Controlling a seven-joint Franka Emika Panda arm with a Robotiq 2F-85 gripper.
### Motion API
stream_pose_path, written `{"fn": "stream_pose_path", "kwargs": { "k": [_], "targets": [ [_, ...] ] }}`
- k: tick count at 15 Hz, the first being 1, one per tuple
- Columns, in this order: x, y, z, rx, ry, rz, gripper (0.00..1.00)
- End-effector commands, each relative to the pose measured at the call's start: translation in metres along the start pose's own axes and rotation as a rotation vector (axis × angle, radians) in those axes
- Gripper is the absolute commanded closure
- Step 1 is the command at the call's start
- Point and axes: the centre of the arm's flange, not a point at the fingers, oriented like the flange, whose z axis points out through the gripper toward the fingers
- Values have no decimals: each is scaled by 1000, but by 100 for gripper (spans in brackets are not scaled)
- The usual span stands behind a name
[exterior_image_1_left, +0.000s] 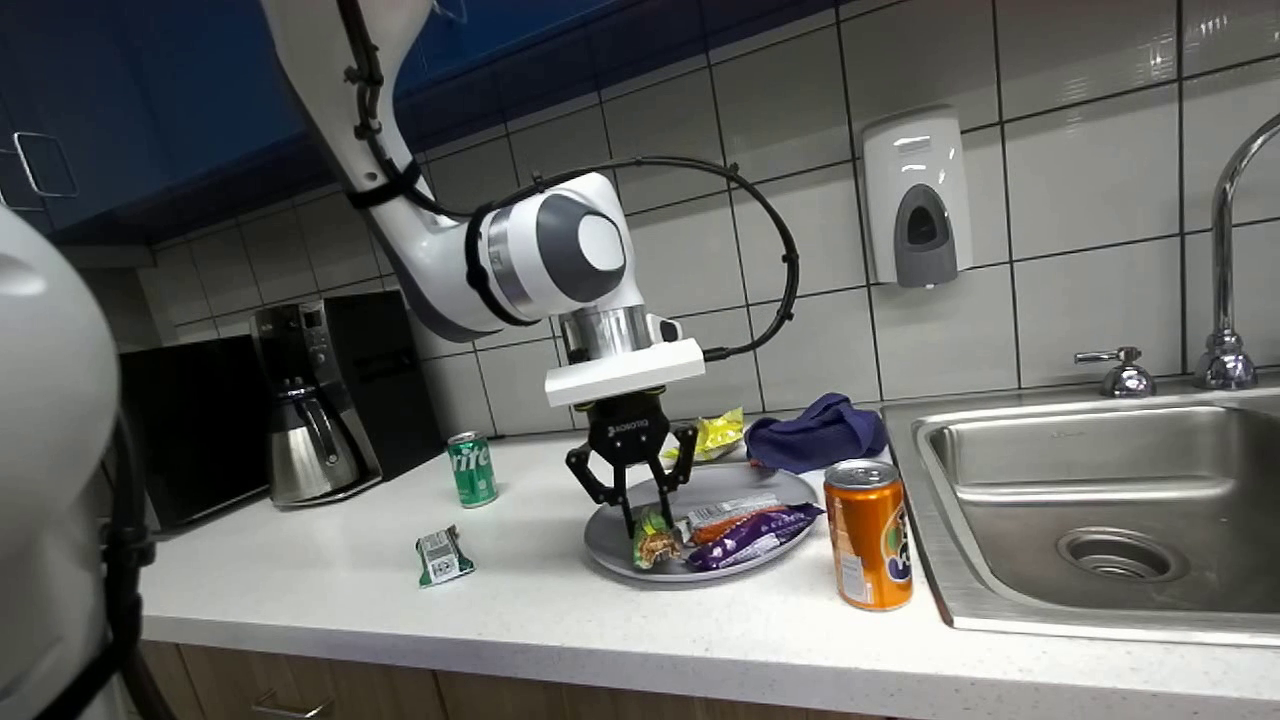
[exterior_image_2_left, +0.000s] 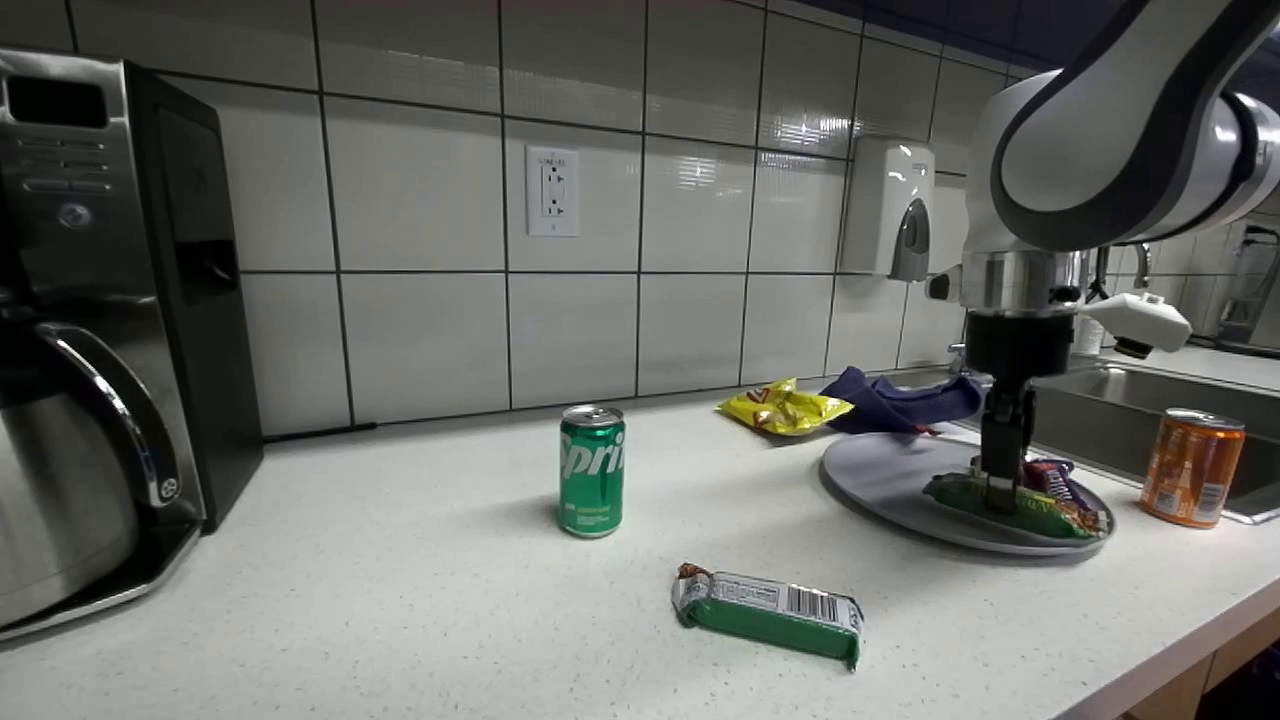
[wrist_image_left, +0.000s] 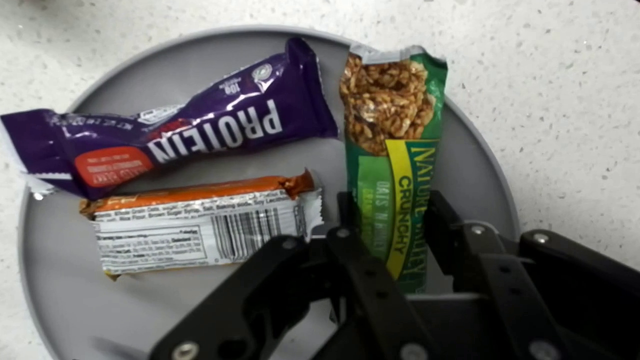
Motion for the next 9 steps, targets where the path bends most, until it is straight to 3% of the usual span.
{"fn": "stream_pose_path", "kwargs": {
  "k": [1, 6, 9],
  "targets": [
    [4, 1, -9, 7, 28, -17, 37],
    [7, -7, -20, 9, 36, -31, 0],
    [10, -15, -30, 8, 50, -47, 0]
  ]
}}
